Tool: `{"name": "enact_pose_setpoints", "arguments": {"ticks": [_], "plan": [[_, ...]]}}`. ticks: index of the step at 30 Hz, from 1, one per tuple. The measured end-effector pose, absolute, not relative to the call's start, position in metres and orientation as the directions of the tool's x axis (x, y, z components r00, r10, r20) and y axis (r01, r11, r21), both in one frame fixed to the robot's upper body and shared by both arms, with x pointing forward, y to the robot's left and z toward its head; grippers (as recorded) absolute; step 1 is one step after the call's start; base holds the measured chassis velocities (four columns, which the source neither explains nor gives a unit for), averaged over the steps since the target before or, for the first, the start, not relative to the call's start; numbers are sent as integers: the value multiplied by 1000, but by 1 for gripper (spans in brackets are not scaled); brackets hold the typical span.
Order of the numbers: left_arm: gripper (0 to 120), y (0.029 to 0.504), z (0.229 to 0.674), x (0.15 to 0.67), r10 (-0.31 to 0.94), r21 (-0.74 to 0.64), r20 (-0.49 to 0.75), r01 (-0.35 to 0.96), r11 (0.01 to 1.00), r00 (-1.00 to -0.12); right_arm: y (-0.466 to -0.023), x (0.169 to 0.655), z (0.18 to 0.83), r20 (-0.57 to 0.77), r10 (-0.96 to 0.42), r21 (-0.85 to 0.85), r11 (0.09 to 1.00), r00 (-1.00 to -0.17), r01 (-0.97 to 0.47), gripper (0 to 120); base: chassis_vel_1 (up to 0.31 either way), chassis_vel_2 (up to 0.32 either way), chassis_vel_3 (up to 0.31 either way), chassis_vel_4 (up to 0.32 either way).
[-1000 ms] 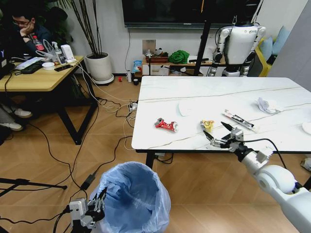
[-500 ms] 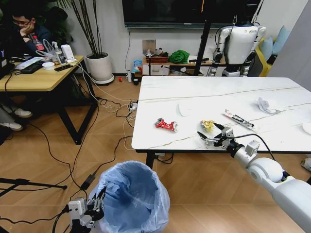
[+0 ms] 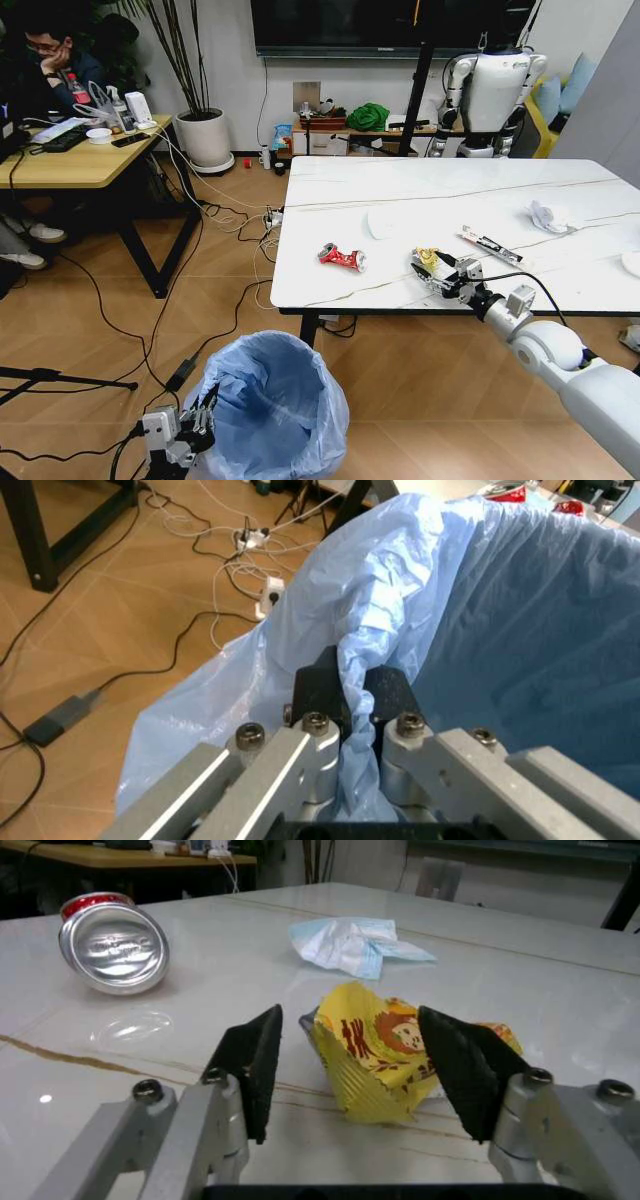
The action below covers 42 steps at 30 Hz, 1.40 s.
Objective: Pick up the trash bin and place the trash from the table into it.
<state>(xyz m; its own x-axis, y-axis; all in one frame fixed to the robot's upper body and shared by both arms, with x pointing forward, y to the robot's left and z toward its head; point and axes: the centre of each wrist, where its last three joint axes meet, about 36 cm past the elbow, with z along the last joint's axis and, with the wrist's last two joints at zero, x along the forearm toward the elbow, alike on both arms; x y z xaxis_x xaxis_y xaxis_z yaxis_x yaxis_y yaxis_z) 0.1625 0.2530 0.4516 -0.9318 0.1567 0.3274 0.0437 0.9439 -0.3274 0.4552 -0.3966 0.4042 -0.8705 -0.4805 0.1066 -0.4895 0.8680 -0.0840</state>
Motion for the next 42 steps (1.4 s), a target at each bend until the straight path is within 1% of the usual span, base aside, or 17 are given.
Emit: {"name": "enact_pose_setpoints", "arguments": {"ticks": [3, 4, 5, 6, 10, 11, 13, 21, 24, 27, 28, 32, 39, 41, 42], "plan": [[0, 255, 451, 163, 156, -327, 328, 43, 944, -932, -396, 455, 401, 115, -481, -81, 867, -869, -491, 34, 0, 0, 0, 0], [0, 255, 451, 163, 156, -327, 328, 43, 944, -932, -396, 455, 401, 115, -481, -81, 867, -869, -491, 34, 0, 0, 0, 0], [0, 255, 451, 164, 156, -327, 326, 44, 944, -932, -396, 456, 400, 117, -481, -81, 867, -869, -491, 29, 0, 0, 0, 0], [0, 255, 451, 164, 156, -327, 326, 44, 944, -932, -396, 456, 400, 117, -481, -81, 867, -869, -491, 29, 0, 0, 0, 0], [0, 256, 451, 166, 156, -327, 323, 44, 944, -933, -398, 455, 399, 125, -479, -84, 867, -869, -490, 11, 0, 0, 0, 0], [0, 256, 451, 166, 156, -327, 323, 44, 944, -933, -398, 455, 399, 125, -479, -84, 867, -869, -490, 11, 0, 0, 0, 0], [0, 257, 450, 167, 158, -327, 323, 46, 944, -933, -399, 455, 399, 127, -478, -86, 868, -869, -489, 0, 0, 0, 0, 0], [0, 256, 450, 169, 168, -329, 322, 56, 943, -932, -400, 451, 412, 104, -483, -92, 866, -869, -492, 0, 0, 0, 0, 0], [0, 256, 450, 170, 172, -328, 323, 60, 943, -931, -406, 448, 427, 69, -477, -106, 870, -876, -482, 0, 0, 0, 0, 0], [0, 255, 449, 172, 186, -331, 325, 72, 941, -927, -420, 433, 469, -6, -475, -143, 871, -880, -469, 0, 0, 0, 0, 0], [0, 255, 449, 172, 186, -331, 325, 72, 941, -927, -420, 433, 469, -6, -475, -143, 871, -880, -469, 0, 0, 0, 0, 0], [0, 254, 450, 179, 204, -342, 328, 85, 936, -922, -428, 408, 504, -41, -494, -164, 861, -869, -482, 0, 0, 0, 0, 0], [0, 253, 450, 185, 234, -363, 324, 108, 925, -917, -418, 403, 520, -83, -522, -154, 849, -849, -506, 0, 0, 0, 0, 0], [0, 253, 449, 187, 242, -369, 322, 114, 922, -915, -411, 401, 525, -93, -545, -160, 834, -833, -528, 0, 0, 0, 0, 0], [0, 253, 449, 189, 250, -376, 323, 119, 919, -913, -404, 398, 529, -96, -576, -168, 813, -812, -557, 0, 0, 0, 0, 0]]}}
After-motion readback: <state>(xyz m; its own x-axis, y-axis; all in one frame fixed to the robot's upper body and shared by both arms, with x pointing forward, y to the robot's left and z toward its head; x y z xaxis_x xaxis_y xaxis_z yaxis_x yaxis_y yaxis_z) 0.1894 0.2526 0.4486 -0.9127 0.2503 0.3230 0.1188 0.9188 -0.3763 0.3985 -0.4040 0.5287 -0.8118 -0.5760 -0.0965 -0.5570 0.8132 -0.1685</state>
